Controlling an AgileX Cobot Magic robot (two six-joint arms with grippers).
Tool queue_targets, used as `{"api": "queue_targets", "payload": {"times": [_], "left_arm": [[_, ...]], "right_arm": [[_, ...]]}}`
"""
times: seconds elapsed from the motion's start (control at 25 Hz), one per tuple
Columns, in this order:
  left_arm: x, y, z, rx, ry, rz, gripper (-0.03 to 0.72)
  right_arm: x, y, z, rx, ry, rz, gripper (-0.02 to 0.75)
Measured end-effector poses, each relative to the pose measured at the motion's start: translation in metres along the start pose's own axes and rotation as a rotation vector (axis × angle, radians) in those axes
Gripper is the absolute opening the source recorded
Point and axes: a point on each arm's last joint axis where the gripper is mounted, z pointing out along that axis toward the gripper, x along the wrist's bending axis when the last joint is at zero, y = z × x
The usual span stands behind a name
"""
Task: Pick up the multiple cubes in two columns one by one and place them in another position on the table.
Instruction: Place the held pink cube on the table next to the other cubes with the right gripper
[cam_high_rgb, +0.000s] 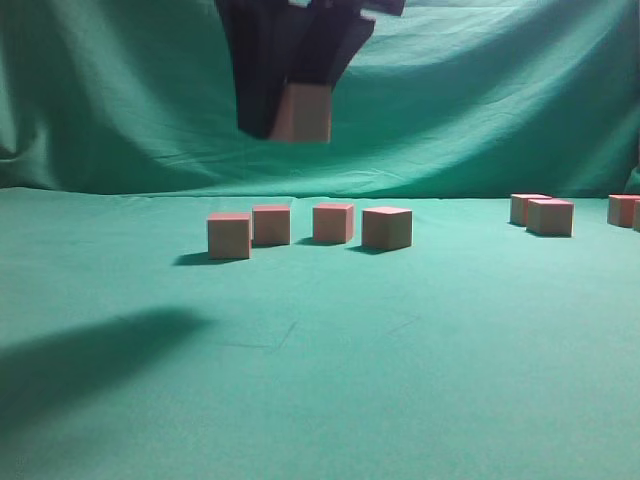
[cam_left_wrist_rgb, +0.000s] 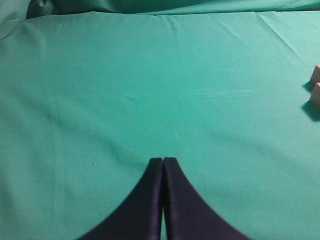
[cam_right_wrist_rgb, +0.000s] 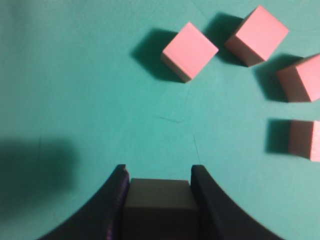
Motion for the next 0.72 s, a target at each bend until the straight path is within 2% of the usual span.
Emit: {"api": "queue_targets", "payload": {"times": [0.48,0.72], "left_arm": [[0.0,0.0,0.0,0.0,0.0,0.0,0.0],[0.0,0.0,0.0,0.0,0.0,0.0,0.0]], "right_arm": [[0.008,0.006,0.061,0.005,0.048,0.04,0.271],[0.006,0.009,0.073,-0.023,0.046,0.154,0.271]]}}
